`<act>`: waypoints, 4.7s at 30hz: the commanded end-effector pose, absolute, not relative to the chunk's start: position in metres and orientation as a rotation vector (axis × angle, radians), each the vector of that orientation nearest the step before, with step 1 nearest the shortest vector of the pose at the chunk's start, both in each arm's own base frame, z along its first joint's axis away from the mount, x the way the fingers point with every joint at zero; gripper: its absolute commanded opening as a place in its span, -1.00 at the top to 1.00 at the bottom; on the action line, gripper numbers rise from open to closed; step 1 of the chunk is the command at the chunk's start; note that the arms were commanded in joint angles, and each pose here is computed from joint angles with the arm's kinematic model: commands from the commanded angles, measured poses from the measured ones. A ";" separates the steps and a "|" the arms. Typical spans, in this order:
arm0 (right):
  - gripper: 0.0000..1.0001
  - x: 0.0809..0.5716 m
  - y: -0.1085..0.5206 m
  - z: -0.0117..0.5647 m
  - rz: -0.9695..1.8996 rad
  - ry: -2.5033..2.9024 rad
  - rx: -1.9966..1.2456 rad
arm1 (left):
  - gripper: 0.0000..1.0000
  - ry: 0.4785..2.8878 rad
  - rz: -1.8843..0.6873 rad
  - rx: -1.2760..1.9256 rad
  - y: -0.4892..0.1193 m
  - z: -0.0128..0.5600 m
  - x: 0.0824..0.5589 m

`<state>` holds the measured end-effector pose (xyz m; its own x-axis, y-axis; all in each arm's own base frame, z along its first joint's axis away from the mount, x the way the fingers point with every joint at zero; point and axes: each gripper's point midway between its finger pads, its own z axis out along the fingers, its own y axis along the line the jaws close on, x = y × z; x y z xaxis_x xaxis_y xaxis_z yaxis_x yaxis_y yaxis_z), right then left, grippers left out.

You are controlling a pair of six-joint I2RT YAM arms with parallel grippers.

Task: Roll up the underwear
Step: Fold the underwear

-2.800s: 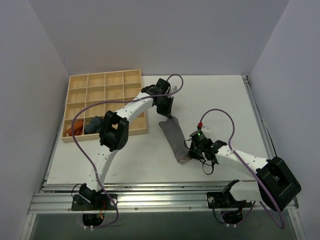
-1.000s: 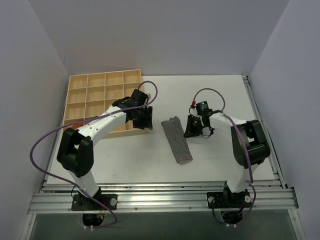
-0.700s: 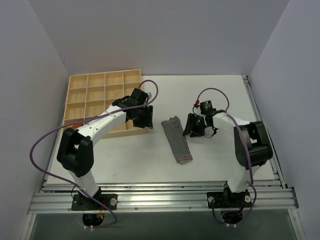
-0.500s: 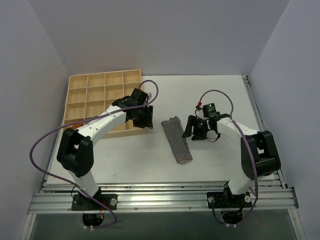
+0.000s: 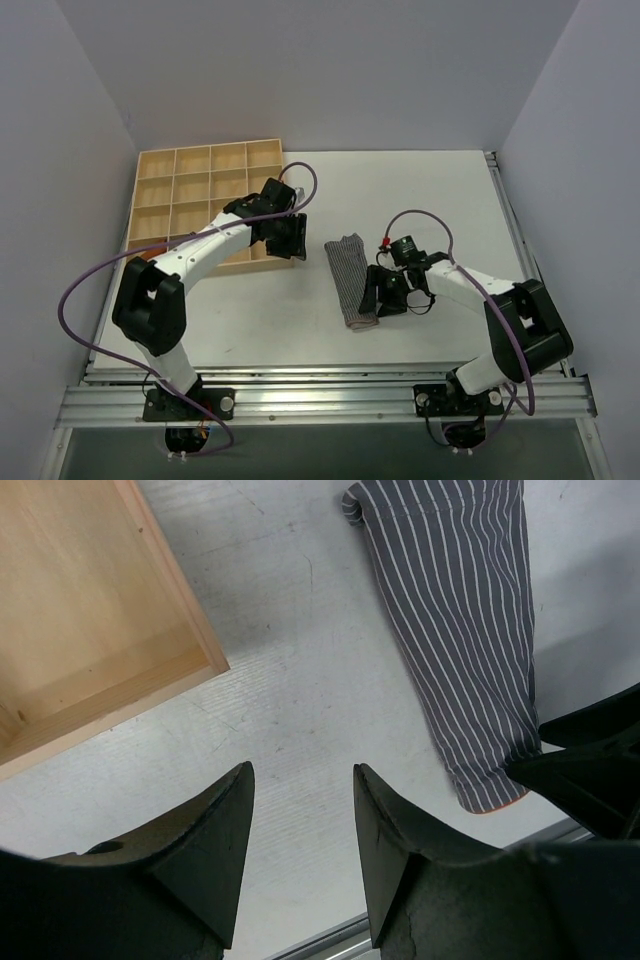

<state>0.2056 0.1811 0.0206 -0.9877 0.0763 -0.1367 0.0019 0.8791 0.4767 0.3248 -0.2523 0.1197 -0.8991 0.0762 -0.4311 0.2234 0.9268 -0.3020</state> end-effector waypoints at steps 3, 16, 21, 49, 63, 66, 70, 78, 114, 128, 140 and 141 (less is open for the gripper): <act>0.06 0.198 0.181 0.023 0.700 2.896 0.118 | -0.06 2.581 -0.535 0.252 -0.255 0.145 0.325; 0.63 0.170 0.236 0.017 0.784 2.853 0.243 | 0.03 2.552 -0.633 0.283 -0.258 0.150 0.322; 0.54 0.160 0.240 0.019 0.740 2.841 0.230 | 0.33 2.511 -0.969 0.408 -0.303 0.151 0.274; 0.34 0.210 0.212 0.107 0.540 2.611 0.314 | 0.95 2.571 -1.194 0.397 -0.345 0.070 0.172; 0.58 0.254 0.211 0.124 0.498 2.535 0.383 | 0.95 2.632 -1.056 0.384 -0.341 0.019 0.154; 0.64 0.263 0.213 0.115 0.483 2.540 0.392 | 0.95 2.640 -1.040 0.388 -0.343 0.012 0.152; 0.73 0.283 0.217 0.095 0.463 2.555 0.403 | 0.95 2.646 -1.025 0.393 -0.345 0.008 0.147; 0.78 0.327 0.236 0.066 0.446 2.586 0.350 | 0.95 2.658 -1.001 0.378 -0.342 0.004 0.142; 0.44 0.371 0.189 0.094 0.356 2.616 0.274 | 0.22 2.650 -0.779 0.418 -0.354 0.045 0.162; 0.63 0.284 0.219 0.119 0.653 2.644 0.175 | 0.04 2.537 -0.805 0.378 -0.332 0.132 0.171; 0.88 0.219 0.334 0.103 1.342 2.574 0.020 | 0.04 2.549 -0.756 0.113 -0.249 0.136 0.204; 0.98 0.220 0.340 0.111 1.424 2.518 0.045 | 0.04 2.557 -0.749 0.091 -0.244 0.133 0.207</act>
<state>0.2286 0.3190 0.0916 -0.9602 0.1170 -0.2536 -0.1087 0.6798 0.7253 0.2097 -0.2577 0.1353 -0.8770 -0.0747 -0.4746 0.1972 0.8447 -0.4975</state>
